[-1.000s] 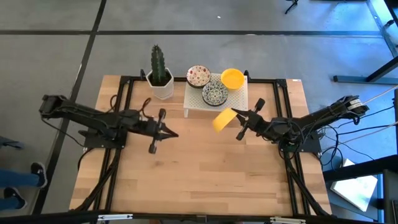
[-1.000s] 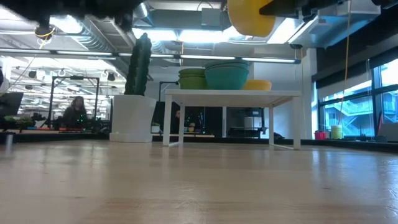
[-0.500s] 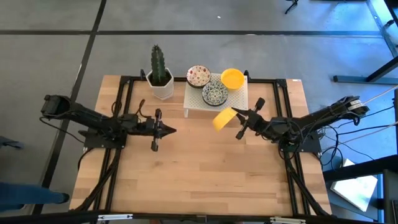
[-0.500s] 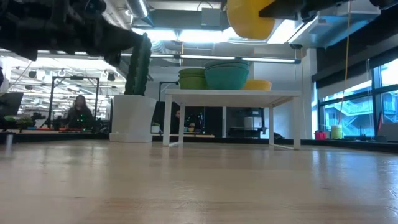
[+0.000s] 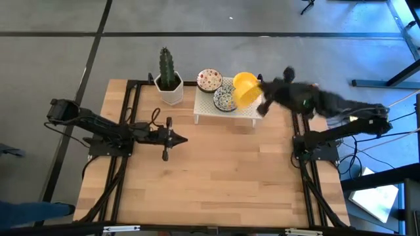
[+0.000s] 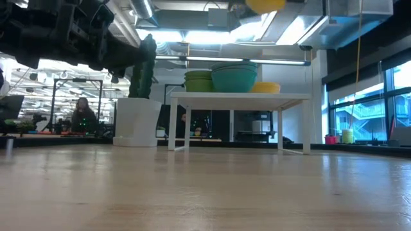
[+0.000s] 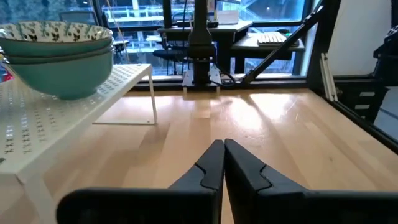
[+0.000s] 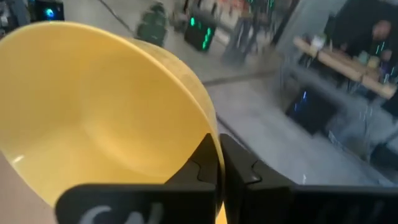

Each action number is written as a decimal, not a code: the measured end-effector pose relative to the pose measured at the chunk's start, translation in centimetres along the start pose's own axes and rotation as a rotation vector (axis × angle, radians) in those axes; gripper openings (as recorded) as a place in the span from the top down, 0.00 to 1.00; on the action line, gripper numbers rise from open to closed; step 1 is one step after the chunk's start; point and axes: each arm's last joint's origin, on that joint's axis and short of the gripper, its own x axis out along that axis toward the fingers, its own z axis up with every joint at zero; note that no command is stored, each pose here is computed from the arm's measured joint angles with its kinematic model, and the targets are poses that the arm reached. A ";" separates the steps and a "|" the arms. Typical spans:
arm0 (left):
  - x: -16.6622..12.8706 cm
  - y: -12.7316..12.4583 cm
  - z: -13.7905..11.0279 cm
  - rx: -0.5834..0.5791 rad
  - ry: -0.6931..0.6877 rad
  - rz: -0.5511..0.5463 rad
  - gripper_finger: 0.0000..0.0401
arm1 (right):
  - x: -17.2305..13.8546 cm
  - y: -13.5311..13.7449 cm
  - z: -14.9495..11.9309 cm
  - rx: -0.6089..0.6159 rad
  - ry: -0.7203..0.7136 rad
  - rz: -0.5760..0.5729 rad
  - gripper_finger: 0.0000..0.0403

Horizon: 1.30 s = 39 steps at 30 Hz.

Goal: Pick & Place Mini bowls
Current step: Stack the yellow bowl on the yellow bowls on the shelf

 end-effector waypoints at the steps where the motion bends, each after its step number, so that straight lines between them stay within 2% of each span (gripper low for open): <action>1: 0.0 0.0 0.0 0.000 0.003 0.000 0.98 | 0.0 -0.9 0.7 0.014 0.027 0.001 1.00; 10: 0.0 0.0 -0.1 -0.005 0.006 0.000 0.99 | 3.7 -6.4 4.6 0.028 0.312 0.030 1.00; 14: 0.0 0.0 -0.1 -0.007 0.006 0.000 0.99 | 6.4 -8.5 5.3 0.044 0.452 0.031 1.00; 22: 0.0 0.0 -0.1 -0.011 0.007 0.000 0.98 | 12.3 -11.7 3.6 0.060 0.736 0.089 1.00; 28: 0.0 0.0 -0.1 -0.026 0.007 0.000 0.99 | 16.0 -13.0 1.9 0.098 0.813 0.194 1.00; 32: 0.0 0.0 -0.1 -0.030 0.007 0.000 0.98 | 18.0 -13.9 0.0 0.152 0.892 0.182 1.00; 35: 0.0 0.0 -0.1 -0.050 0.008 0.000 0.98 | 18.8 -14.1 -0.6 0.195 0.900 0.231 1.00; 39: 0.0 0.0 -0.2 -0.063 0.016 -0.002 0.99 | 19.4 -14.0 -1.0 0.194 0.904 0.267 1.00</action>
